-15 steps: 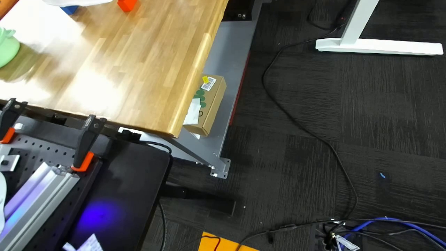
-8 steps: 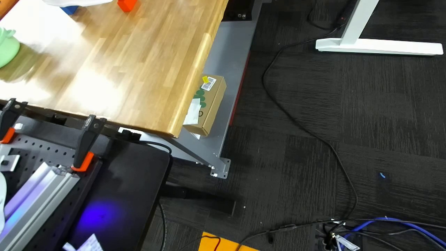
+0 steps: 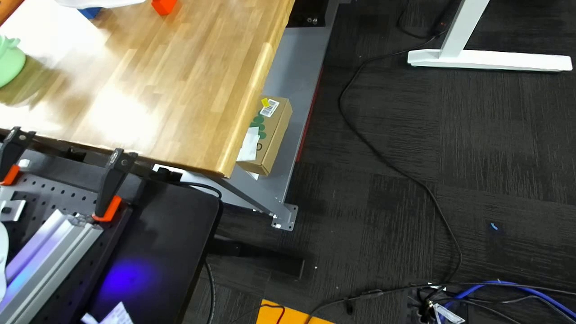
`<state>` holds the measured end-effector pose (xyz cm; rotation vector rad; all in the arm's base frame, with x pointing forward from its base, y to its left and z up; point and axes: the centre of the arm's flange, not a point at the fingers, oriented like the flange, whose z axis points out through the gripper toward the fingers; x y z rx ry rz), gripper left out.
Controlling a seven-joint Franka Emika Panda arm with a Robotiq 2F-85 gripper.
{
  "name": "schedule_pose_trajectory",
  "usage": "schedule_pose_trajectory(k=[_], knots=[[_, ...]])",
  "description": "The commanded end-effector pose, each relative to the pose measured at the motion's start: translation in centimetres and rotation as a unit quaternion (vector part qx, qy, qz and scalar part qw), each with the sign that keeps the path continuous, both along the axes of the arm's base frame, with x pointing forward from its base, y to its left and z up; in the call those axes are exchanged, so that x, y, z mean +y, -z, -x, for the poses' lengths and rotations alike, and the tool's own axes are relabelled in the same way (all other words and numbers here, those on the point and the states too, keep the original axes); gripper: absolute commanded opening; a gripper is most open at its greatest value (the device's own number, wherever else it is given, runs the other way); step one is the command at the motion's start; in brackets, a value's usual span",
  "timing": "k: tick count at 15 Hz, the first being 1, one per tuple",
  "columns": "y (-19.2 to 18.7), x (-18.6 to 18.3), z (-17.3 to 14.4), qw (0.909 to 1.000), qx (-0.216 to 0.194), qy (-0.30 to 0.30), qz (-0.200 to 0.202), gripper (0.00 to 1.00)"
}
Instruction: Put the yellow object in the open drawer and then close it
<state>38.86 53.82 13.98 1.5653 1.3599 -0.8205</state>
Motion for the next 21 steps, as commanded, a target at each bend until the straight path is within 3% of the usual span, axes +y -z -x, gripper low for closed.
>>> schedule_pose_trajectory(k=[1,10,16,17,19,21], knots=[[0.5,3.2,-0.3,0.9988,0.017,-0.045,0.0,0.06],[5.5,5.1,0.5,0.9884,0.098,-0.116,-0.005,0.06],[6.1,5.3,0.5,0.9832,0.126,-0.131,-0.012,0.06],[6.0,5.3,0.4,0.9831,0.128,-0.131,-0.012,0.47],[5.9,5.3,0.3,0.9832,0.127,-0.131,-0.011,0.55],[5.7,5.3,0.2,0.9835,0.125,-0.13,-0.012,0.68]])
